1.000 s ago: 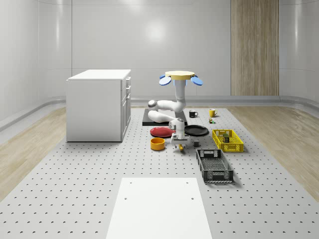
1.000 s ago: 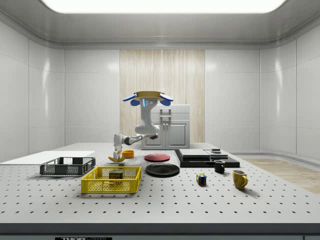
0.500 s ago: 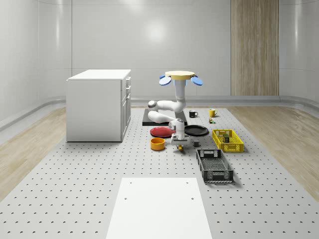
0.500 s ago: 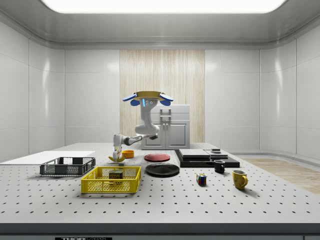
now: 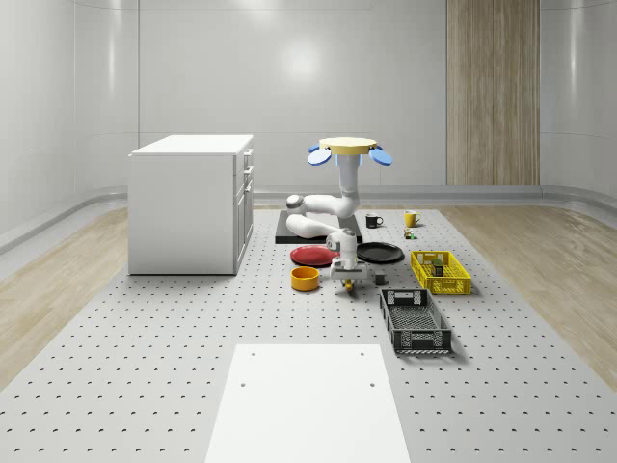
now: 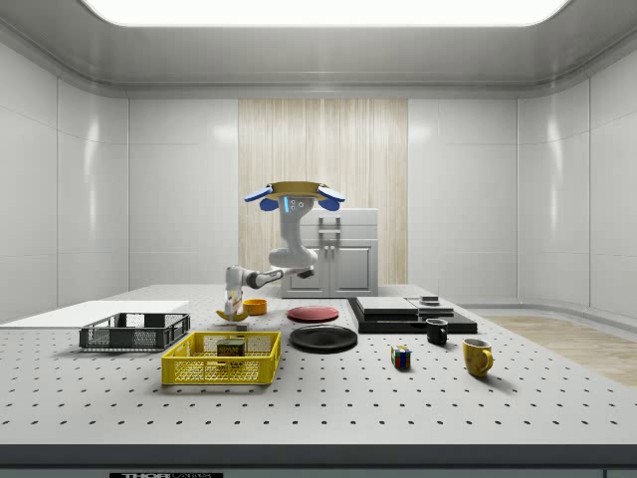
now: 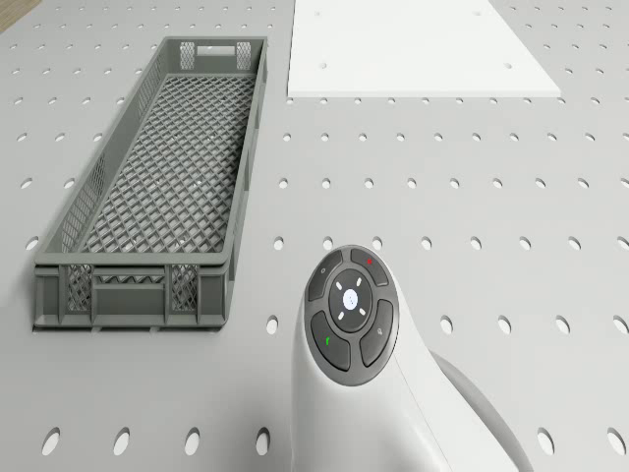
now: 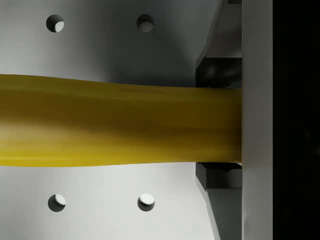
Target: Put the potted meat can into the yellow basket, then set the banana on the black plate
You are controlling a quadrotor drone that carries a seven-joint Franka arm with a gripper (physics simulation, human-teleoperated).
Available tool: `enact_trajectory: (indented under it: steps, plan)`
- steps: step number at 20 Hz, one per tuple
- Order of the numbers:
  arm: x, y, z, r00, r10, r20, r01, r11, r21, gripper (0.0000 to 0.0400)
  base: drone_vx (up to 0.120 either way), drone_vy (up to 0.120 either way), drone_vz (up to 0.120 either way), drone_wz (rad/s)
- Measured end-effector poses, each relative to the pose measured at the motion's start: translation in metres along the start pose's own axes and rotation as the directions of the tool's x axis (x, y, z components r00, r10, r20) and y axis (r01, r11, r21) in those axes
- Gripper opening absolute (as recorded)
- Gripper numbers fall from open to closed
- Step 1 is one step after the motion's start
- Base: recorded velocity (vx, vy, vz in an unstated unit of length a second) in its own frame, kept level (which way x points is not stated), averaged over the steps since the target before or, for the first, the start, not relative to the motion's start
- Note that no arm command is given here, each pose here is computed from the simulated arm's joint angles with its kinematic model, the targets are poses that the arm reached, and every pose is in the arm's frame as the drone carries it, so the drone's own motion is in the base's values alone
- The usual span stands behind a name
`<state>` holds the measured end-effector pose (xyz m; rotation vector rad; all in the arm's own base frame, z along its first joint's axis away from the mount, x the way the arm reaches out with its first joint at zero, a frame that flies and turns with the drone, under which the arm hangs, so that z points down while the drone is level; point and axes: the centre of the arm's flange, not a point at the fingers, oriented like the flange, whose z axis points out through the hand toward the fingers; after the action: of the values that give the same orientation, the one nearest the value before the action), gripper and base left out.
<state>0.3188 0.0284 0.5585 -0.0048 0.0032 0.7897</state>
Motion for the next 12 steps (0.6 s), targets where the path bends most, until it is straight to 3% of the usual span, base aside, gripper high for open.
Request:
enact_trajectory:
  steps: [2,5,12]
  plan:
    - [0.000,0.000,-0.008,1.000,0.000,0.000,0.000,1.000,0.000,0.0198,0.000,0.000,0.000,0.000]
    - [0.000,0.000,-0.021,1.000,-0.001,-0.001,0.001,1.000,0.000,0.0202,0.000,0.000,0.107,0.000]
    - [0.000,0.000,-0.035,1.000,-0.003,-0.001,0.003,1.000,-0.001,0.0202,-0.109,0.120,0.120,0.000]
